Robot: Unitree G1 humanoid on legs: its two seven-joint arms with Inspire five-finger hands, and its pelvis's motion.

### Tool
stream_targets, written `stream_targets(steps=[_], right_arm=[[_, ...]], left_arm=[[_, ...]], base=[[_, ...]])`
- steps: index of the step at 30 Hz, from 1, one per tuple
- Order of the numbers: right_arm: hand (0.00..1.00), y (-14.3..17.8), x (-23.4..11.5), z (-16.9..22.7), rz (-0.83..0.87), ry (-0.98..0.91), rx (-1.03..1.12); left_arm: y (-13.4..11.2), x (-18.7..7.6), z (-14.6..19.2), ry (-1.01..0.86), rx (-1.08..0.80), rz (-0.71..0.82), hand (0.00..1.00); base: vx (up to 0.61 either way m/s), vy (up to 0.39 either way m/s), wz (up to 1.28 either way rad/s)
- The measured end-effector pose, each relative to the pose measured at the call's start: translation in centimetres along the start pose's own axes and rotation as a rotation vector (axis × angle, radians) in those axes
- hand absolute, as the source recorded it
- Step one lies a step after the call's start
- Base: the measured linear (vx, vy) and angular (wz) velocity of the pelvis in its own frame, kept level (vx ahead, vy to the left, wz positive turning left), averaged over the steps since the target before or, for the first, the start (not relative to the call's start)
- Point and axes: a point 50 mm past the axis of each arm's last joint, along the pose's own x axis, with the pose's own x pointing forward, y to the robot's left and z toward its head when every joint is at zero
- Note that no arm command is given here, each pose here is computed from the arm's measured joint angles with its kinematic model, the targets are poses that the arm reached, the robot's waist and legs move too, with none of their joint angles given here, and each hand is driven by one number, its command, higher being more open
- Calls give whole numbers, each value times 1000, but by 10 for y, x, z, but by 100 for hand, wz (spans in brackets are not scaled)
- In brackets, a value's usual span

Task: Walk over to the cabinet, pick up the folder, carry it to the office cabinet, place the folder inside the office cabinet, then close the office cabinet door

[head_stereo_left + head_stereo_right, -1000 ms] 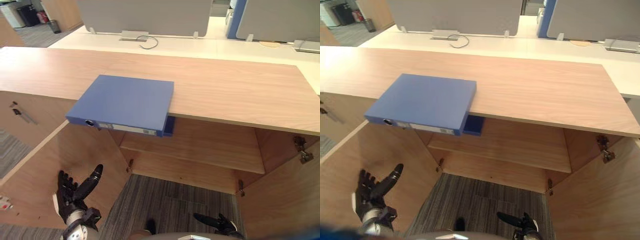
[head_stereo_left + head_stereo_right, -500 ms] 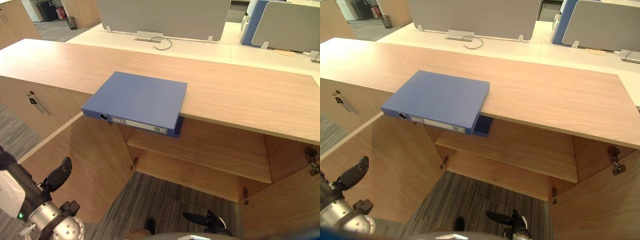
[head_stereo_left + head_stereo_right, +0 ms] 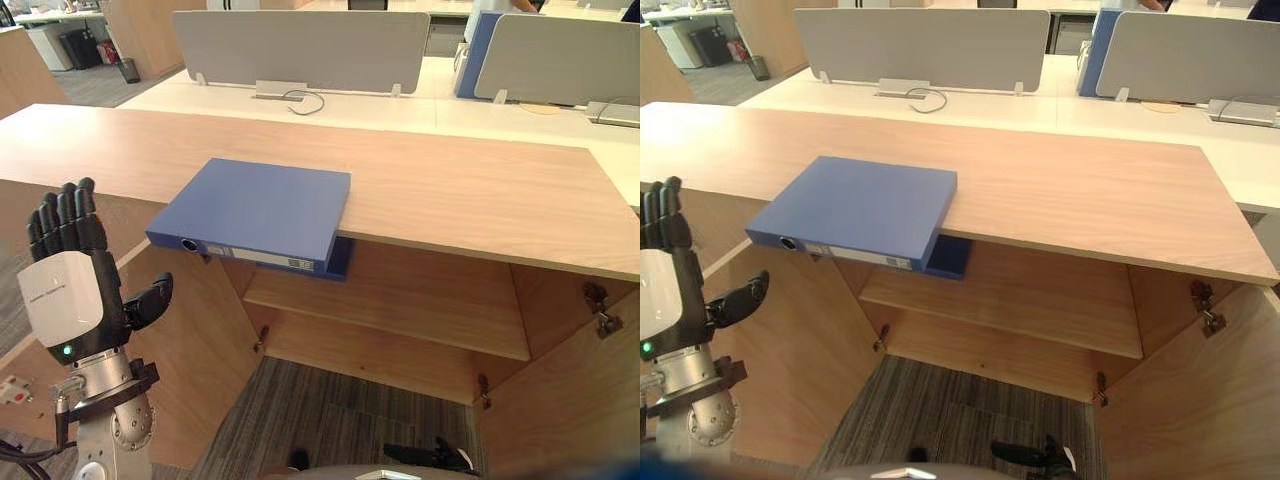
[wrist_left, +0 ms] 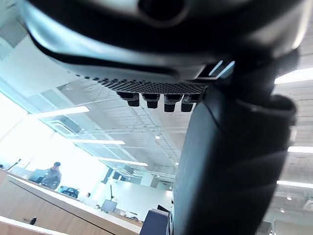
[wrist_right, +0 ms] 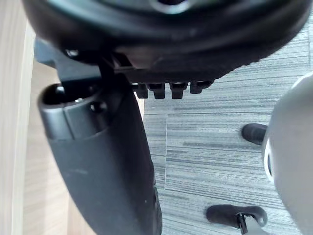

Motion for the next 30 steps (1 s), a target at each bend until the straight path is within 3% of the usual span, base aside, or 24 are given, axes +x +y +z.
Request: stream_targets(steps=[12,30], right_arm=[[100,-6,-2,-9,-10,17,-32],[100,-4,-2,-7,-3,3,-45]], left_arm=[[-14,11,-5,-154,77,-134,100],[-59,13,-15,-136,96,-331,100]], base=[[-33,-11,-6],[-16,-8,-10]])
